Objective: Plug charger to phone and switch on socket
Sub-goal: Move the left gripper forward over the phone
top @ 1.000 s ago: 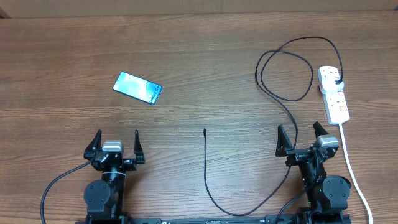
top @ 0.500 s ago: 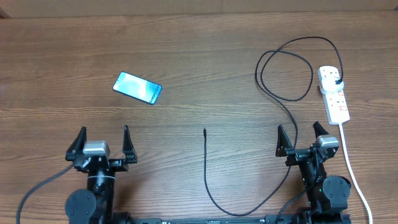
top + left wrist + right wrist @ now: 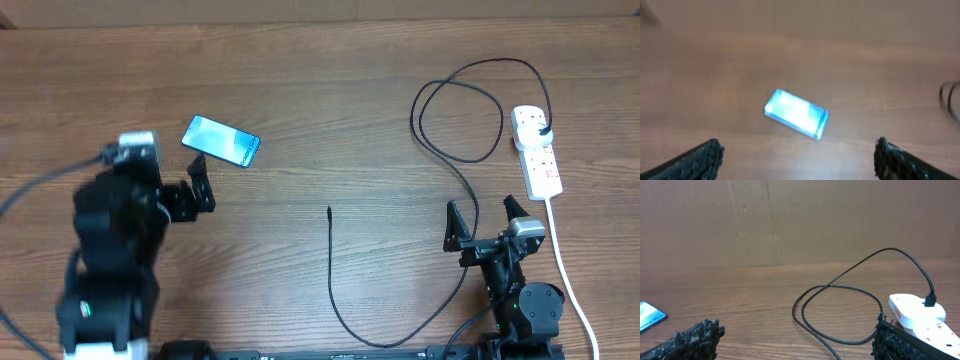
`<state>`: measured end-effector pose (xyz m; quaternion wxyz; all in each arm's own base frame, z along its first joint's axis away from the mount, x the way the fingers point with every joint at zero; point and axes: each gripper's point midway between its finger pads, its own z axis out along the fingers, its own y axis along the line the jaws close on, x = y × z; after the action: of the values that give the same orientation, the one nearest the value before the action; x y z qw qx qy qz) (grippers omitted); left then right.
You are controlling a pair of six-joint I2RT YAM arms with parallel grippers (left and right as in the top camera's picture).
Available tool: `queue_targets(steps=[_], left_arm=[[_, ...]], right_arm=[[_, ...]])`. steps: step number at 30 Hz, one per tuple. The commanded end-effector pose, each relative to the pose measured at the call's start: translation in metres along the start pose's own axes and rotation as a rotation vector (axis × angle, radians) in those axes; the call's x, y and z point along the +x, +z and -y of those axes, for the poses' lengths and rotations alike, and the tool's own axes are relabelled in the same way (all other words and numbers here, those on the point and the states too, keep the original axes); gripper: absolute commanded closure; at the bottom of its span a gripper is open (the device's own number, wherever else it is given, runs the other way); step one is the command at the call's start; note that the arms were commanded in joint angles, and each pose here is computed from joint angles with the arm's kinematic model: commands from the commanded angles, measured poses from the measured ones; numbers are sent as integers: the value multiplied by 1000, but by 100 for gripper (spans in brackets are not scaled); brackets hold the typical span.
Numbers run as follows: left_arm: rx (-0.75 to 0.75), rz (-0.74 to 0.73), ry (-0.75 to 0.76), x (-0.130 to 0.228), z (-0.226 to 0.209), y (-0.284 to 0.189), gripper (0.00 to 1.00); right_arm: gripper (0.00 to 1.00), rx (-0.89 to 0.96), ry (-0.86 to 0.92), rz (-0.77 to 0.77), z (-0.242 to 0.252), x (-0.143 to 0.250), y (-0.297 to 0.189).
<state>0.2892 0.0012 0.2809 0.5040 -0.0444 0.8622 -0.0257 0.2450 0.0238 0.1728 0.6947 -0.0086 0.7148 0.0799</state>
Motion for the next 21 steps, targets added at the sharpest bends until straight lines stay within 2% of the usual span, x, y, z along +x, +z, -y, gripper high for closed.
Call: queue_targets(steps=[1,5,11,15,18,21], left_arm=[[-12,-137,-14,-14,2,16,0],[-6,-273,-18,0,4,50,0],[75,-491,-47,47,17,85,0],[131,-582,-72,69,27,106,0],[221,-622,-131,76,43,112,0],[133,-644,-257,81,36,118,0]], right_arm=[[0,3,7,2,0,2,0],[0,3,7,2,0,2,0],[0,3,7,2,0,2,0],[0,3,7,2,0,2,0],[0,3,7,2,0,2,0],[0,3,7,2,0,2,0]])
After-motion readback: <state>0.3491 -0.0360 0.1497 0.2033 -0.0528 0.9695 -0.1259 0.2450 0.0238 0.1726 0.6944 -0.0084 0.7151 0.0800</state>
